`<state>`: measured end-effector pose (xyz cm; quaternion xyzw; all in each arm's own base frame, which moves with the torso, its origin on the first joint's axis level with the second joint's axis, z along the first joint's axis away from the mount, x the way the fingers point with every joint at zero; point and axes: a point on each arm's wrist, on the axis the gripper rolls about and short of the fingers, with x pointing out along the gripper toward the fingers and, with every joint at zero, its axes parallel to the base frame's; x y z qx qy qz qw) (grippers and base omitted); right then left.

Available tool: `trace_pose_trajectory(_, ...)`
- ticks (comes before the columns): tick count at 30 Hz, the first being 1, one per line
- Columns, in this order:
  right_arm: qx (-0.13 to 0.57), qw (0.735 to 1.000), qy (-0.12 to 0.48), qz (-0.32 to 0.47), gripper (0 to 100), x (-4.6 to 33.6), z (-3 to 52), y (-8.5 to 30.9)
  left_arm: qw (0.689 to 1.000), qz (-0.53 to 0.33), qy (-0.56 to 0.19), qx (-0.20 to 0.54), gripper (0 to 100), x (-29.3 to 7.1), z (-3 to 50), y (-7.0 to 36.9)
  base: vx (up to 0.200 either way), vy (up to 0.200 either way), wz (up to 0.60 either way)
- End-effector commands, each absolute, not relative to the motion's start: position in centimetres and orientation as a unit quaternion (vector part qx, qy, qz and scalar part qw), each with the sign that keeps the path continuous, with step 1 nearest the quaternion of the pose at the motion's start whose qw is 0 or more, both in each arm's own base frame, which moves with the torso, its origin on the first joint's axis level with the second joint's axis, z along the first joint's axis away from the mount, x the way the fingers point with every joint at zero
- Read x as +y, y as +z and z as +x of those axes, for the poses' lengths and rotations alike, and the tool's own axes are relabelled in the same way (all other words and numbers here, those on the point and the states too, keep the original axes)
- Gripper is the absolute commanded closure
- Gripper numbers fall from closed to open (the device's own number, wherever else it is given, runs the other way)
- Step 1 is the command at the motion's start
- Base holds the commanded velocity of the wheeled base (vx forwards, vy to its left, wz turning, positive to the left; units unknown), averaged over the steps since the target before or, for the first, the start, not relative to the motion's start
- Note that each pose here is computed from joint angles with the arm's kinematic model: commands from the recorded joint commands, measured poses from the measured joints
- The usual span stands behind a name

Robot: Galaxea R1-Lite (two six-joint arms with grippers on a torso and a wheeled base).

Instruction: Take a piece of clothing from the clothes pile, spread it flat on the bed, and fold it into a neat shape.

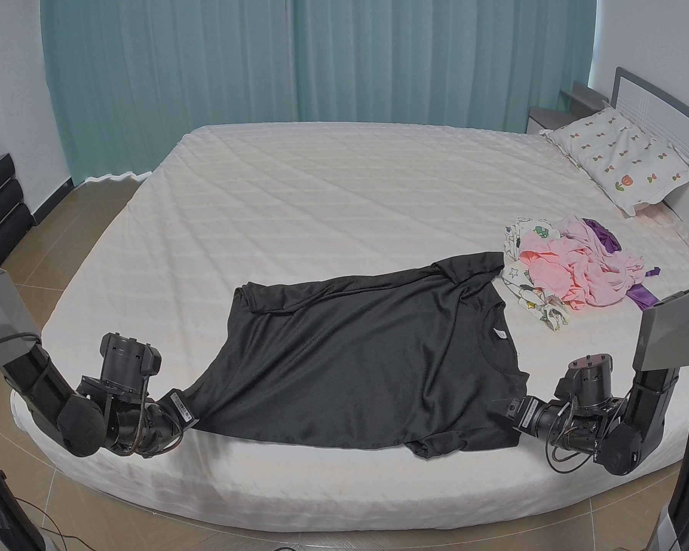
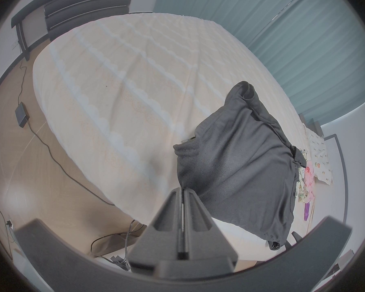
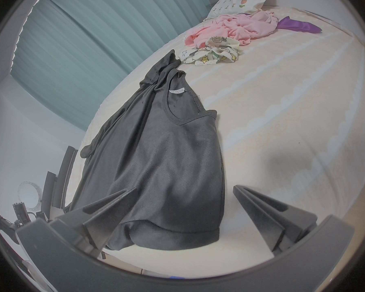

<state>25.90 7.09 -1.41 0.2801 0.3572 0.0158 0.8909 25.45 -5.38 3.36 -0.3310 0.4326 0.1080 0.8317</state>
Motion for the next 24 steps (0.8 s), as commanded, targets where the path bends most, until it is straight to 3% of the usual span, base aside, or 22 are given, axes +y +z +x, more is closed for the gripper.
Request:
trace_pose_trajectory(1, 0.367, 0.886, 0.018, 0.284, 100, 7.1, 26.7, -2.5, 0.833, -0.334, 0.107, 0.427, 100, -5.3, 25.5, 3.6, 0.0, 0.0, 0.0)
trace_pose_trajectory(14, 0.242, 0.901, 0.021, 0.36, 100, 5.2, 35.0, 3.8, 0.827, -0.395, 0.116, 0.382, 100, -3.3, 27.6, 4.5, 0.0, 0.0, 0.0)
trace_pose_trajectory(24, 0.224, 0.903, 0.027, 0.366, 100, 6.3, 40.2, 1.5, 0.822, -0.428, 0.124, 0.353, 100, -3.1, 29.2, 2.7, 0.0, 0.0, 0.0)
